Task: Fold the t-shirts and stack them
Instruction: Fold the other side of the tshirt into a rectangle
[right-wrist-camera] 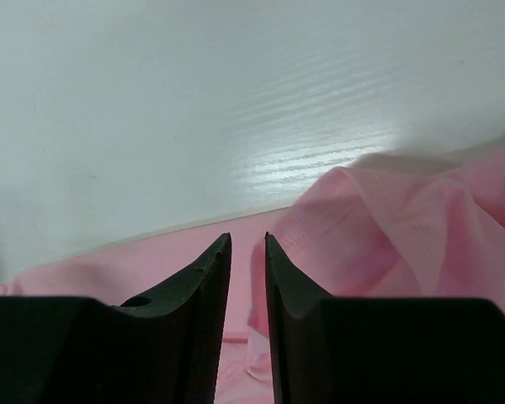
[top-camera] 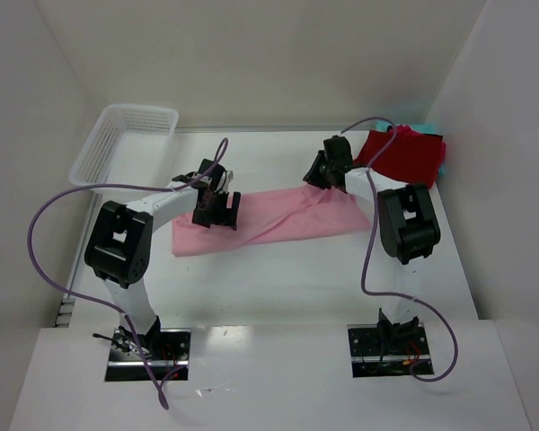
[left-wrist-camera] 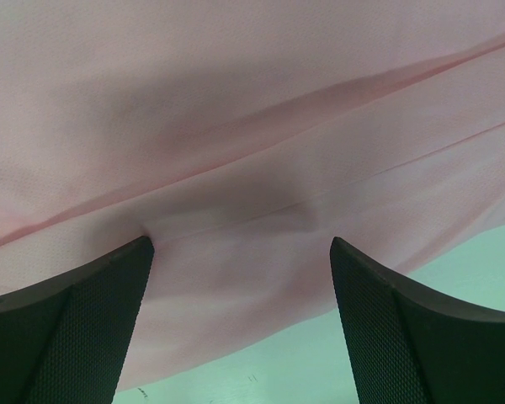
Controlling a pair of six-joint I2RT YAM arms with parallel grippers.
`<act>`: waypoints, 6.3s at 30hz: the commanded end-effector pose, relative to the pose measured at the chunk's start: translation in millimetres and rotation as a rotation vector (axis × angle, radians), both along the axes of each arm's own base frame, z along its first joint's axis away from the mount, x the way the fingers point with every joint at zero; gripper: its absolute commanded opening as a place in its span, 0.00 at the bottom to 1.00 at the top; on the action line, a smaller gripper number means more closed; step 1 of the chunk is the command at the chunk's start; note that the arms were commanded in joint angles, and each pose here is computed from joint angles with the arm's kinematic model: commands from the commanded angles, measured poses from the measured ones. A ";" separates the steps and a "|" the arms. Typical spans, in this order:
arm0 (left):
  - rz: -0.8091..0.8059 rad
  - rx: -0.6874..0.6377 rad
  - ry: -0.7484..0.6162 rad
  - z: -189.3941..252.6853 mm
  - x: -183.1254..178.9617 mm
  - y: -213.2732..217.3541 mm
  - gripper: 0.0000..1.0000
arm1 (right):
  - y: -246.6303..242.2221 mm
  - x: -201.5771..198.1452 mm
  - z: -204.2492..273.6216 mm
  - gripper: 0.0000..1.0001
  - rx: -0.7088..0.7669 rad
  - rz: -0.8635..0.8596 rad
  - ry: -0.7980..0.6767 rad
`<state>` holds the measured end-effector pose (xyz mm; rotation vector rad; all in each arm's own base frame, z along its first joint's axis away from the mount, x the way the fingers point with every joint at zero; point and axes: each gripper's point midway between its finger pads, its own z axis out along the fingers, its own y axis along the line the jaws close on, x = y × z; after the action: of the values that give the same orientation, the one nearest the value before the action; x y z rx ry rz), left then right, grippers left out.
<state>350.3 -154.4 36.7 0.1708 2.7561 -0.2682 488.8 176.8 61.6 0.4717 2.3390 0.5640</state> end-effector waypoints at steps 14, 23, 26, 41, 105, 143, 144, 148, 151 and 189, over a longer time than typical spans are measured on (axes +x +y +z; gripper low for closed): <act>0.054 0.054 -0.026 5.6 2.8 11.9 0.94 | 6.3 -19.1 45.0 0.54 -0.003 0.075 -0.097; 0.166 0.117 -0.113 19.6 18.0 28.2 0.94 | 33.4 -39.4 32.9 0.54 -0.007 0.223 -0.090; 0.171 0.121 -0.125 23.1 19.0 29.6 0.94 | 38.5 -44.6 15.3 0.54 -0.031 0.229 -0.044; 0.278 0.155 0.006 -12.6 -5.4 37.5 0.97 | 23.8 -45.0 -3.3 0.50 -0.150 0.172 0.009; 0.271 0.158 0.081 -40.5 -14.6 38.0 0.99 | -18.4 -12.0 96.3 0.70 -0.159 -0.018 -0.193; 0.256 0.168 0.071 -36.8 -5.3 47.1 0.99 | -144.3 -147.4 -44.6 0.08 -0.355 -0.513 0.430; 0.256 0.168 0.071 -36.8 -5.3 47.1 0.99 | -148.6 -149.5 -43.7 0.08 -0.358 -0.516 0.431; 0.257 0.171 0.071 -36.8 -4.4 50.7 0.99 | -157.2 -153.0 -39.3 0.09 -0.380 -0.521 0.425; 0.265 0.174 0.080 -37.1 -5.6 54.5 0.99 | -158.8 -152.8 -39.0 0.09 -0.388 -0.526 0.422; 0.559 0.180 -0.041 6.2 -3.0 107.1 0.99 | -117.7 -107.2 27.5 0.21 -0.194 -0.292 0.114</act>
<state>336.1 -51.0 50.8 -0.4445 2.6841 0.1644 373.7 61.4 72.2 0.7788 2.4076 0.1503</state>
